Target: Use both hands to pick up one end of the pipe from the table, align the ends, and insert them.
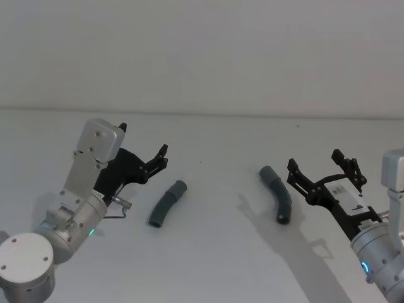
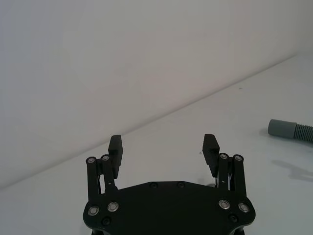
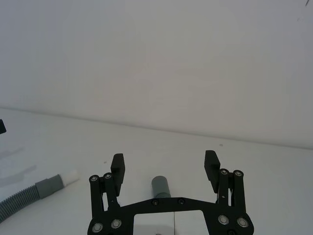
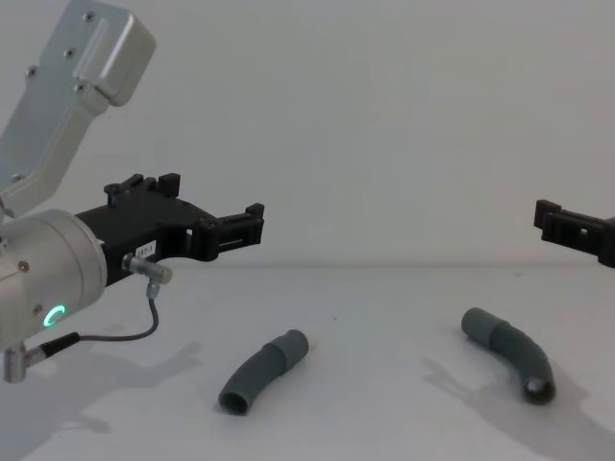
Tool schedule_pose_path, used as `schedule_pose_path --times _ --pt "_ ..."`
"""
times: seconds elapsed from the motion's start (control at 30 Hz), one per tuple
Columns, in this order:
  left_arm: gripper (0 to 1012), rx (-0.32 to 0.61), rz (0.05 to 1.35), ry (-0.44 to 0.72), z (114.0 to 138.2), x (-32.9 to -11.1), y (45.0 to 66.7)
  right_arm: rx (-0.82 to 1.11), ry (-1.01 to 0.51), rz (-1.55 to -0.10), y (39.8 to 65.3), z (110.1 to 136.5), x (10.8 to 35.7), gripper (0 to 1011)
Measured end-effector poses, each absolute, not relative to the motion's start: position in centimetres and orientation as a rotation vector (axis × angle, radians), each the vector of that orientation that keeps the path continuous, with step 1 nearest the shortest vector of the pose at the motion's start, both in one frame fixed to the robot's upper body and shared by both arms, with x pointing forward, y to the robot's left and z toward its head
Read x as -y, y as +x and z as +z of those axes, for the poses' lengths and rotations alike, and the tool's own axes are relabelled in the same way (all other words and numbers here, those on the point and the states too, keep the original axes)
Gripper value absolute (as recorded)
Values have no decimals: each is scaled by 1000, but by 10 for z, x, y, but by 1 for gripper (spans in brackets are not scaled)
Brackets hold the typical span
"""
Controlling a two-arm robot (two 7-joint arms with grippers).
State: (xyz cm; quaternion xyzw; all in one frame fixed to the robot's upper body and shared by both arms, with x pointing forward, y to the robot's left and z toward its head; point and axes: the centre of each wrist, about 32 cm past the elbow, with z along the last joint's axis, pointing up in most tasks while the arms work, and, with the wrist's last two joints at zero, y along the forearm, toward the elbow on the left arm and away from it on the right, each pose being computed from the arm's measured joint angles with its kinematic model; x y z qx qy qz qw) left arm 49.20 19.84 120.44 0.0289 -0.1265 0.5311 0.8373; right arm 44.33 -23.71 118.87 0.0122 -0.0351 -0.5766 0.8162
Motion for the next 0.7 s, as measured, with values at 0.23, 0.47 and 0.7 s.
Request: schedule_pose_path --times 0.23,0.47,0.7 --pt "1000 268 1124 61 1204 -198 492 75 26 -1229 443 1189 237 1001" --pt "1000 268 1124 61 1204 -198 492 75 26 -1229 443 1189 237 1001" --pt "1000 268 1124 61 1204 -198 492 75 26 -1229 443 1189 237 1001"
